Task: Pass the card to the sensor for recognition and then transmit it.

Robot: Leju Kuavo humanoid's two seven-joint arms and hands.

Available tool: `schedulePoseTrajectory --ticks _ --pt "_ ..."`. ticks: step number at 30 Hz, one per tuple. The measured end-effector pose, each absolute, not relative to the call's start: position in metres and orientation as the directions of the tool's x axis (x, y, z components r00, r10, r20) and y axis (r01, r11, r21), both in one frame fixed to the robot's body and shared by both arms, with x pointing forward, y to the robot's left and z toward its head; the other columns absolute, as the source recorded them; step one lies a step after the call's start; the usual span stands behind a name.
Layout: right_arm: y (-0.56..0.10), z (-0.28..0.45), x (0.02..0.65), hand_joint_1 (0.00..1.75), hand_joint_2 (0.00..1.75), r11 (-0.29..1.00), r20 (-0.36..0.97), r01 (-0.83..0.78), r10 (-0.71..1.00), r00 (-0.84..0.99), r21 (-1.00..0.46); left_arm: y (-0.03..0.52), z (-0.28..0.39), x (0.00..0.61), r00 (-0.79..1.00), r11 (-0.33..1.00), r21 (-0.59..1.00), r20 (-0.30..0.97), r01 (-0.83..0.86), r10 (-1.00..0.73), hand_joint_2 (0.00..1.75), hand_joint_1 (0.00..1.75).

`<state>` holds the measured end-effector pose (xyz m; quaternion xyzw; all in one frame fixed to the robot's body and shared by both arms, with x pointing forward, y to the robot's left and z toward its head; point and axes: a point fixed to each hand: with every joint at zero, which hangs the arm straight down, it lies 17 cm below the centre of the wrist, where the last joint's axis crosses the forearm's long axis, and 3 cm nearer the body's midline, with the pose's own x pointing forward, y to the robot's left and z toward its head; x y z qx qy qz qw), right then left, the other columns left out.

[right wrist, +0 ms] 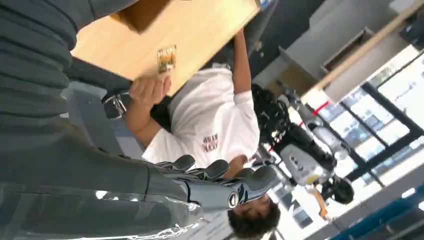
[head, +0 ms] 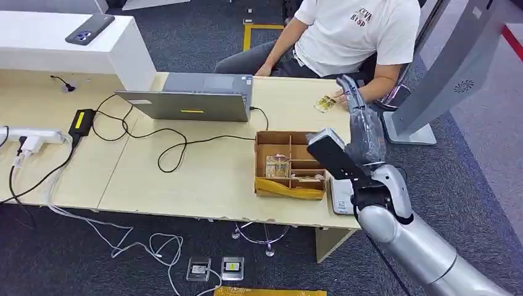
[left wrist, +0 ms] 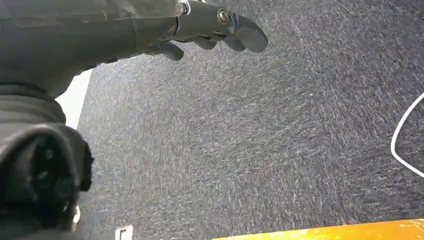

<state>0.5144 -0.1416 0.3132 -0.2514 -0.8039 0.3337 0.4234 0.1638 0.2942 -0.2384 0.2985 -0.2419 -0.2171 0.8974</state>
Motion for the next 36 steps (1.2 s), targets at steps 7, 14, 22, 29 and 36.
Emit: schedulePoseTrajectory --ticks 7,14,22,29,36 --pt "-0.122 0.27 0.493 0.0 1.75 0.624 0.546 -0.016 0.671 -0.502 -0.781 0.293 -0.239 0.164 0.788 0.727 0.64 0.303 0.248 -0.535 0.0 0.0" --pt "-0.118 0.266 0.484 0.0 1.75 0.631 0.557 -0.034 0.657 -0.507 -0.775 0.293 -0.239 0.164 0.789 0.727 0.64 0.303 0.248 -0.535 0.0 0.0" --pt "-0.117 0.266 0.482 0.0 1.75 0.632 0.558 -0.036 0.654 -0.511 -0.774 0.293 -0.239 0.164 0.789 0.728 0.64 0.303 0.248 -0.535 0.0 0.0" --pt "-0.117 0.263 0.481 0.0 1.75 0.616 0.547 -0.039 0.666 -0.507 -0.787 0.293 -0.239 0.163 0.792 0.729 0.639 0.302 0.245 -0.53 0.0 0.0" --pt "-0.14 0.148 0.476 0.0 1.75 0.207 0.216 -0.064 0.918 -0.331 -0.976 0.292 -0.239 0.162 0.797 0.73 0.637 0.294 0.248 -0.528 0.0 0.0"
